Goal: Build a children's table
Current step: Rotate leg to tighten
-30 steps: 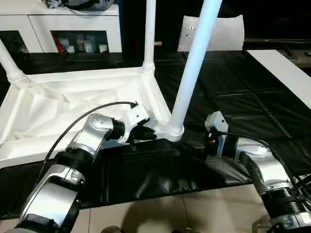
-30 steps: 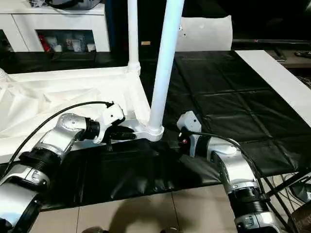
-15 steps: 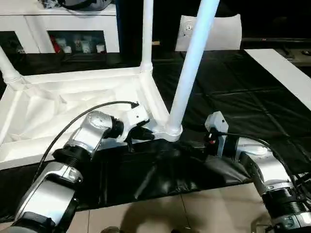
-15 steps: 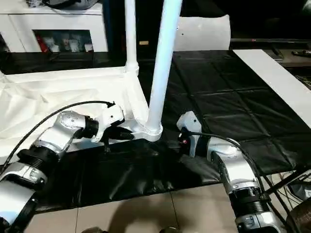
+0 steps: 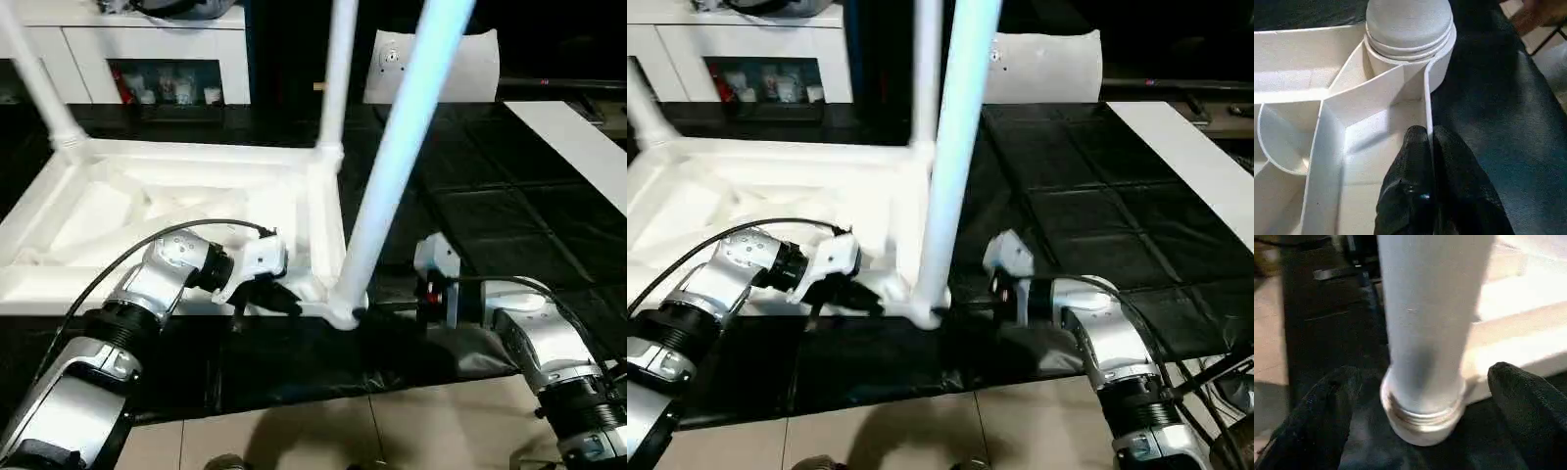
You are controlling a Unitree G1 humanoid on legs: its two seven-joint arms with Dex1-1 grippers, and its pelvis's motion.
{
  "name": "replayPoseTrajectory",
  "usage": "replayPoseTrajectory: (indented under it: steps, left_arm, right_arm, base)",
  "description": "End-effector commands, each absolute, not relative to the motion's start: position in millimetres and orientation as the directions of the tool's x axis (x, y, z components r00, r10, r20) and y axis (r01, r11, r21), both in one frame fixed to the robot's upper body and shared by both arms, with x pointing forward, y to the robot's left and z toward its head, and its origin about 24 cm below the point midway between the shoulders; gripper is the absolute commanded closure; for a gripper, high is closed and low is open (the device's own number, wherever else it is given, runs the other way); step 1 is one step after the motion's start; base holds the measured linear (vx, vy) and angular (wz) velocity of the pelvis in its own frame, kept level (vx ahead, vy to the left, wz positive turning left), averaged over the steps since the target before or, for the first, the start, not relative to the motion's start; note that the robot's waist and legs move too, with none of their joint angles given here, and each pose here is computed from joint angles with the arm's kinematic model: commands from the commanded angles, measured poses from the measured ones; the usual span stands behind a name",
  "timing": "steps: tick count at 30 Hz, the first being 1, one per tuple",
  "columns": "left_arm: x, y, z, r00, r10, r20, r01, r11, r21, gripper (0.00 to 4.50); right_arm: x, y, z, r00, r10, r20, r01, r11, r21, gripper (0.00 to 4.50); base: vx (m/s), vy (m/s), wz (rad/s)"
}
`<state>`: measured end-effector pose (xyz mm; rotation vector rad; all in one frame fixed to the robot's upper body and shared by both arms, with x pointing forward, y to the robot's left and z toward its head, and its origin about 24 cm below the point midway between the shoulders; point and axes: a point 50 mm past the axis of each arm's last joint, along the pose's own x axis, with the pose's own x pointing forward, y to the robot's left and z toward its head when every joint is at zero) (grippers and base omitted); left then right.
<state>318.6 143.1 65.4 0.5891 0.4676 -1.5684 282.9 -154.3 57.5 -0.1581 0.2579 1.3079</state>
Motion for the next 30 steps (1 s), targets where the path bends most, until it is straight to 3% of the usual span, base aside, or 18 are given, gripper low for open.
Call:
replayPoseTrajectory:
  steps: [1, 3, 14, 18, 19, 22, 24, 30]
  left_arm:
    - [312.3, 136.4, 60.1, -0.126, -0.746, -0.654, 0.982, -0.186, 0.022, 4.50]
    - [312.0, 136.4, 60.4, -0.133, -0.747, -0.652, 0.981, -0.194, 0.021, 4.50]
    - [309.1, 136.1, 58.6, -0.162, -0.741, -0.651, 0.976, -0.220, 0.007, 4.50]
    - [308.6, 136.5, 57.9, -0.165, -0.740, -0.652, 0.975, -0.222, 0.006, 4.50]
    - [308.6, 136.6, 57.8, -0.165, -0.740, -0.653, 0.975, -0.222, 0.005, 4.50]
    - [308.5, 136.7, 57.0, -0.165, -0.739, -0.654, 0.975, -0.220, 0.003, 4.50]
    - [308.5, 136.7, 56.1, -0.162, -0.737, -0.656, 0.976, -0.218, 0.004, 4.50]
    - [310.8, 135.6, 54.1, -0.118, -0.752, -0.649, 0.986, -0.165, 0.011, 4.50]
  right_arm:
    - [285.9, -154.7, 63.7, 0.188, 0.941, -0.280, -0.978, 0.204, 0.029, 0.50]
    - [287.1, -153.9, 63.2, 0.171, 0.943, -0.286, -0.982, 0.188, 0.034, 0.50]
    - [294.6, -148.5, 65.7, 0.127, 0.956, -0.264, -0.986, 0.150, 0.068, 1.64]
    - [295.0, -145.8, 64.8, 0.109, 0.960, -0.258, -0.988, 0.133, 0.079, 1.74]
    - [294.8, -145.1, 64.4, 0.104, 0.961, -0.255, -0.988, 0.129, 0.083, 2.06]
    - [294.3, -142.3, 62.6, 0.094, 0.964, -0.250, -0.989, 0.120, 0.091, 2.14]
    - [293.3, -140.3, 61.1, 0.086, 0.965, -0.246, -0.989, 0.113, 0.099, 2.44]
    - [288.1, -138.9, 57.1, 0.074, 0.970, -0.233, -0.986, 0.106, 0.126, 2.59]
  base:
    - [0.000, 0.000, 0.00]
    - [0.000, 0.000, 0.00]
    - [0.000, 0.000, 0.00]
    - [0.000, 0.000, 0.00]
    - [0.000, 0.000, 0.00]
    - [0.000, 0.000, 0.00]
    - [0.000, 0.000, 0.00]
    - [0.000, 0.000, 0.00]
